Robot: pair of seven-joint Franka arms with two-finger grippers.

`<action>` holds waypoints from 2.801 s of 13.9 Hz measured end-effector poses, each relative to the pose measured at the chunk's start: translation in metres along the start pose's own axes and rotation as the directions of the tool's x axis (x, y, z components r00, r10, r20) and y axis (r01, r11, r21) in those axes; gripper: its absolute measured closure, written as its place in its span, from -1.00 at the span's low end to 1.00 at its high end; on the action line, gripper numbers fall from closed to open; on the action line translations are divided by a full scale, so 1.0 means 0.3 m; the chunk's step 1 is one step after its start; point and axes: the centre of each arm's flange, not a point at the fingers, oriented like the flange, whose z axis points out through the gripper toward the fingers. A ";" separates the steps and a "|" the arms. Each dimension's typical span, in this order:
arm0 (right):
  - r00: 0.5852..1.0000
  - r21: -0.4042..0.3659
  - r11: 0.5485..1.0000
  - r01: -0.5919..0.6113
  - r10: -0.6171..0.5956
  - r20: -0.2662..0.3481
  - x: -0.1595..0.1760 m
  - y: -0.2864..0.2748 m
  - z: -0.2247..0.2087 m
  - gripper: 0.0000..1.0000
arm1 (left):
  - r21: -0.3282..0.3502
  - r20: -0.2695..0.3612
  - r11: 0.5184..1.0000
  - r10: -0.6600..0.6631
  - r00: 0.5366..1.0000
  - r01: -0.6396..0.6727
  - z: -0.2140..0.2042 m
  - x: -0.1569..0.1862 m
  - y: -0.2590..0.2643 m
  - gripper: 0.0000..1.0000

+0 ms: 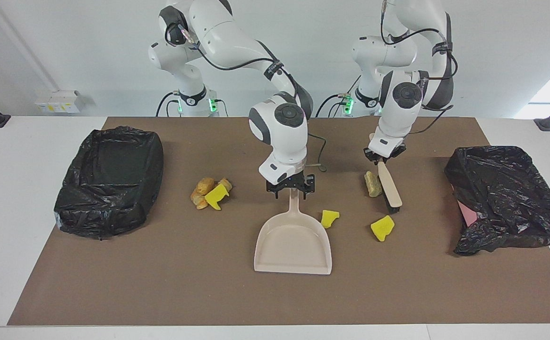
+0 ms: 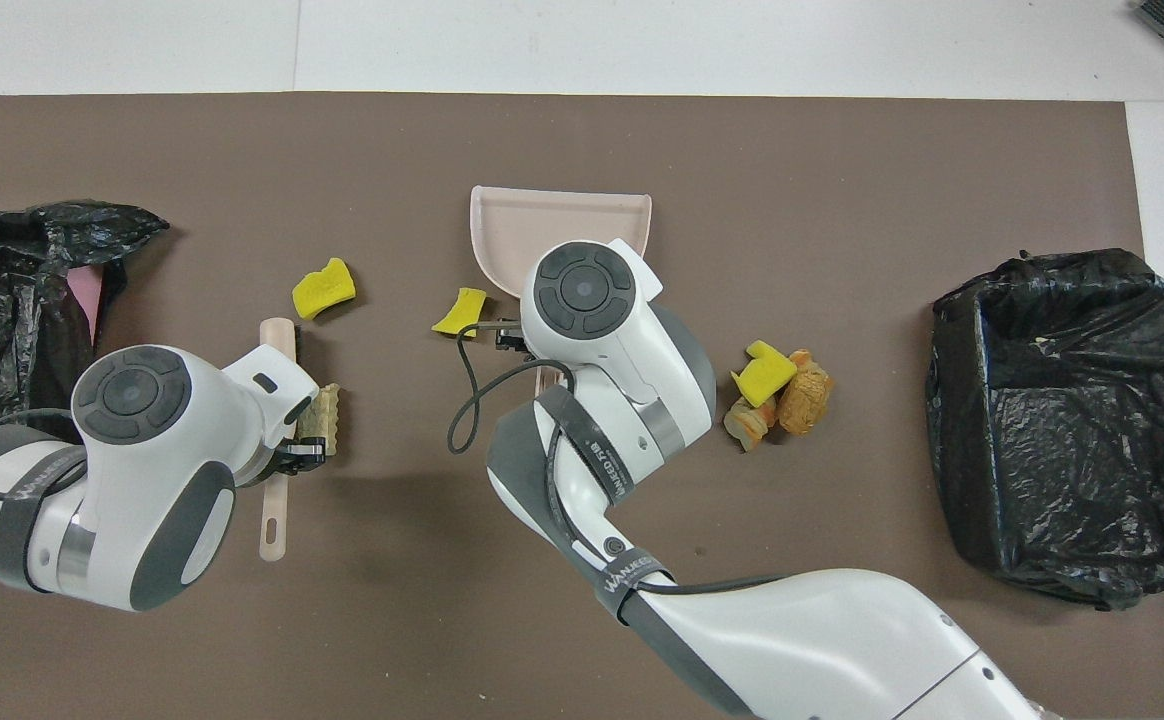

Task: Sweep and dump trash in bin
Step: 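Lower the dustpan beside the debris with the right gripper, then sweep the sponges and tan chunk into the dustpan with the left gripper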

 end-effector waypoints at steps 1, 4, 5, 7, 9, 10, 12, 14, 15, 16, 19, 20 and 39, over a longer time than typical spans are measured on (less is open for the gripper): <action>1.000 -0.001 1.000 0.002 -0.002 0.001 -0.001 0.000 0.004 -0.44 | -0.007 -0.006 1.000 0.017 1.000 -0.017 0.008 0.007 0.009 0.48; 1.000 0.002 1.000 0.008 -0.008 0.002 -0.010 -0.013 0.003 0.26 | -0.067 -0.012 0.997 0.040 0.999 -0.041 -0.001 0.010 0.103 0.48; 1.000 0.001 1.000 0.012 -0.012 0.002 -0.009 -0.012 0.003 0.37 | -0.082 -0.012 0.995 0.056 0.998 -0.057 -0.009 0.003 0.143 0.48; 0.988 0.004 0.988 0.152 -0.152 -0.004 0.010 0.008 -0.002 0.37 | -0.106 -0.015 0.989 0.102 0.995 -0.103 -0.026 -0.030 0.247 0.48; 0.929 0.004 0.929 0.371 -0.370 -0.020 0.063 0.073 -0.035 0.37 | -0.139 -0.023 0.984 0.110 0.994 -0.112 -0.056 -0.037 0.304 0.48; 0.897 0.001 0.898 0.441 -0.441 -0.029 0.097 0.123 -0.058 0.37 | -0.152 -0.030 0.983 0.102 0.994 -0.106 -0.073 -0.024 0.310 0.48; 0.821 -0.009 0.822 0.570 -0.570 -0.036 0.145 0.238 -0.125 0.37 | -0.166 -0.043 0.982 0.083 0.996 -0.089 -0.099 0.017 0.299 0.48; 0.735 -0.008 0.735 0.678 -0.678 0.008 0.147 0.347 -0.216 0.37 | -0.172 -0.048 0.983 0.064 0.997 -0.071 -0.108 0.049 0.275 0.48; 0.670 0.004 0.670 0.742 -0.742 0.042 0.135 0.401 -0.273 0.37 | -0.175 -0.051 0.983 0.053 0.997 -0.062 -0.121 0.065 0.255 0.48; 0.603 0.021 0.606 0.795 -0.795 0.069 0.120 0.444 -0.321 0.37 | -0.177 -0.055 0.982 0.052 0.997 -0.061 -0.138 0.080 0.234 0.48; 0.403 0.068 0.411 0.909 -0.909 0.105 0.057 0.491 -0.354 0.37 | -0.162 -0.082 0.980 0.105 0.991 -0.117 -0.185 0.153 0.109 0.48; 0.329 0.089 0.339 0.937 -0.938 0.113 0.035 0.494 -0.331 0.37 | -0.128 -0.096 0.980 0.139 0.986 -0.151 -0.183 0.183 0.055 0.48; 0.246 0.107 0.267 0.958 -0.953 0.178 -0.154 0.312 -0.081 0.37 | -0.057 -0.063 0.799 0.595 0.801 -0.598 -0.009 0.113 0.357 0.48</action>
